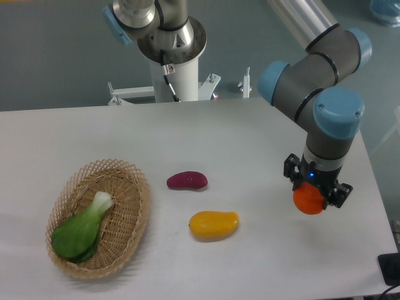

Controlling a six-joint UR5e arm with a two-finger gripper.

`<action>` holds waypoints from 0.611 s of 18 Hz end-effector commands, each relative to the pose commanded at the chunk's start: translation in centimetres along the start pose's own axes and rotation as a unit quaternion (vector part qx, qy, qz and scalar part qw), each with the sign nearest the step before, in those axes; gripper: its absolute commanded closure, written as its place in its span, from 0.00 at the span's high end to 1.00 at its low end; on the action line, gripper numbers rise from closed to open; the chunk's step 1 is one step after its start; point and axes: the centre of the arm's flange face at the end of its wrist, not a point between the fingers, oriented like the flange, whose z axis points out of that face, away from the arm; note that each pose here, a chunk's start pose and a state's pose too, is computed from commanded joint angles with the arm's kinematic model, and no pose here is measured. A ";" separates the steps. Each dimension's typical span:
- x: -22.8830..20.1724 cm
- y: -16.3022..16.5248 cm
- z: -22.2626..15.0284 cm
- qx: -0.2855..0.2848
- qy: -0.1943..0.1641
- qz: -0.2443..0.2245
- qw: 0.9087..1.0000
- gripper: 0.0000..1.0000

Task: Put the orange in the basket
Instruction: 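Lift the held orange with the gripper and start moving toward the basket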

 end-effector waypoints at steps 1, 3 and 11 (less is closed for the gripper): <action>0.0 -0.1 0.0 0.000 0.000 -0.001 1.000 0.51; 0.3 -0.6 0.0 0.000 0.001 -0.002 1.000 0.51; 1.7 -3.9 0.1 0.002 0.002 -0.031 1.000 0.53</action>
